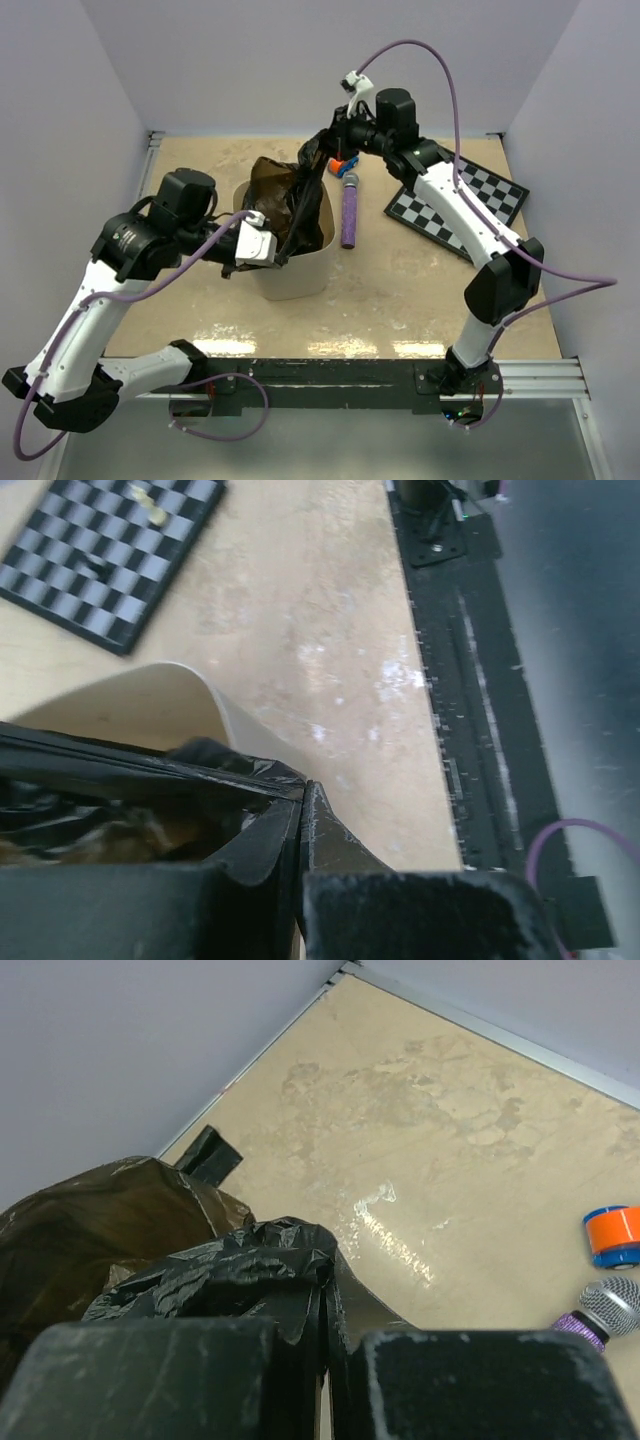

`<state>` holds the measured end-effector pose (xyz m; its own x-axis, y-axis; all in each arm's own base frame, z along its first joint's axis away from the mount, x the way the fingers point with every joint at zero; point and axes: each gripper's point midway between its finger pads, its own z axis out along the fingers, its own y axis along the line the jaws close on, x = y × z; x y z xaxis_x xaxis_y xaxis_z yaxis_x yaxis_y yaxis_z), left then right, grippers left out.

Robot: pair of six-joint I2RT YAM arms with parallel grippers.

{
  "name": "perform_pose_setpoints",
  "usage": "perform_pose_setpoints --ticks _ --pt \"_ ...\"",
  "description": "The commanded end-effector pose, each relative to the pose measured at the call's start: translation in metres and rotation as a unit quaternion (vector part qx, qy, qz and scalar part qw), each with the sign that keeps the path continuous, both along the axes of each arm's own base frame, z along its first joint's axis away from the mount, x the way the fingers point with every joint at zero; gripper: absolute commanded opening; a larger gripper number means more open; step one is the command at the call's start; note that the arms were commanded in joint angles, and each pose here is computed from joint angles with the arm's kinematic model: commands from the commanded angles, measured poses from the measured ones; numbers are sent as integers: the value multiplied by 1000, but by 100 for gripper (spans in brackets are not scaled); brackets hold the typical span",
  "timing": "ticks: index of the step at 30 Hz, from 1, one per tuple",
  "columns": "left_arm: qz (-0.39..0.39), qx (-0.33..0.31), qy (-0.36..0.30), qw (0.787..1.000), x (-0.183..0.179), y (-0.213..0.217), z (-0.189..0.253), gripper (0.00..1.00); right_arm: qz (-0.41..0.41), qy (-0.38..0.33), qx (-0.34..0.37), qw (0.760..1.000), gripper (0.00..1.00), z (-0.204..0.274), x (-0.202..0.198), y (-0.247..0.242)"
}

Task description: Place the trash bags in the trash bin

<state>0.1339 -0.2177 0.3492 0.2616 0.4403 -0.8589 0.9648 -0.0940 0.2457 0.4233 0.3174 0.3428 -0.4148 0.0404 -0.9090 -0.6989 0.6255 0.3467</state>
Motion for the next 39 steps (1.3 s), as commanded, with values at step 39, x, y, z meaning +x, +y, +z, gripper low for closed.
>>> perform_pose_setpoints --ticks 39 --pt "246 100 39 963 42 51 -144 37 -39 77 -72 994 0 -112 -61 -55"
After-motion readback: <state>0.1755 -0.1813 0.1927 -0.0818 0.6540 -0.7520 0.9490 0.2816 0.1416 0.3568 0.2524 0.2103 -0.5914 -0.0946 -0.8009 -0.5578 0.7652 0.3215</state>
